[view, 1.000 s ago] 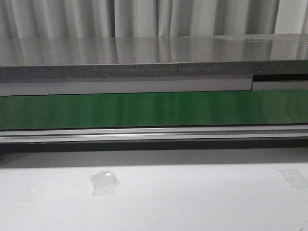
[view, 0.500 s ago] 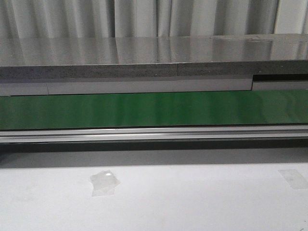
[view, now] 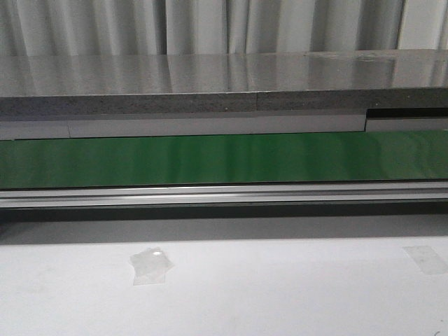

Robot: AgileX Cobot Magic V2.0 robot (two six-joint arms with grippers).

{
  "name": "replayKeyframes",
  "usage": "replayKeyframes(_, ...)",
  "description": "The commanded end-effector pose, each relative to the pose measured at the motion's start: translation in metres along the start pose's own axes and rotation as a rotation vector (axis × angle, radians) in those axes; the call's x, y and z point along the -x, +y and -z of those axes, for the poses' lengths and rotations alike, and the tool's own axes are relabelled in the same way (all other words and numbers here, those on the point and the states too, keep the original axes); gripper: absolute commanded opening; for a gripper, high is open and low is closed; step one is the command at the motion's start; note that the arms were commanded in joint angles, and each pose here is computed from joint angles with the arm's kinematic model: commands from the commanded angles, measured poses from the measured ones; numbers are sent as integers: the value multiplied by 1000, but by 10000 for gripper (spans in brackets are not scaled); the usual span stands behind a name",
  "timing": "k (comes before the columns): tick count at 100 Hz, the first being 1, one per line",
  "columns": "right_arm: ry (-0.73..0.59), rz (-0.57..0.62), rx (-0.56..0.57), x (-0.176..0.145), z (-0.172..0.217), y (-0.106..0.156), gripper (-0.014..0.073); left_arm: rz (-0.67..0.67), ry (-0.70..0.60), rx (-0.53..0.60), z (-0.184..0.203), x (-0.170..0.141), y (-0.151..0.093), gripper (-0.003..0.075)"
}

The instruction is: Move button from left to right

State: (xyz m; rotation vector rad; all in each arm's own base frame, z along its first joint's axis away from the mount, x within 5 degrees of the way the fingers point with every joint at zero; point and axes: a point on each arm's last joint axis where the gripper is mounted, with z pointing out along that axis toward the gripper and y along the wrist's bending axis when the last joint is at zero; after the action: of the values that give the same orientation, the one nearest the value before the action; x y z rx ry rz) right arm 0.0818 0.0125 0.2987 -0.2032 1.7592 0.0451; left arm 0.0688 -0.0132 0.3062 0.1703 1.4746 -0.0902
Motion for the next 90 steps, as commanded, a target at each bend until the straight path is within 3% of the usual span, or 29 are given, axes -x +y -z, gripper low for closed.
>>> replayKeyframes(1, -138, -24, -54, 8, 2, -5, -68, 14, -75, 41, 0, 13, 4, -20)
replayKeyframes(23, -223, -109, -82, -24, 15, -3, -68, 14, -75, 41, 0, 13, 4, -20)
replayKeyframes(63, -263, -110, -83, -78, 18, 2, -68, 14, -75, 41, 0, 13, 4, -20)
replayKeyframes(90, -302, -107, -79, -92, 11, 3, -68, 14, -71, 41, -1, 13, 4, -20)
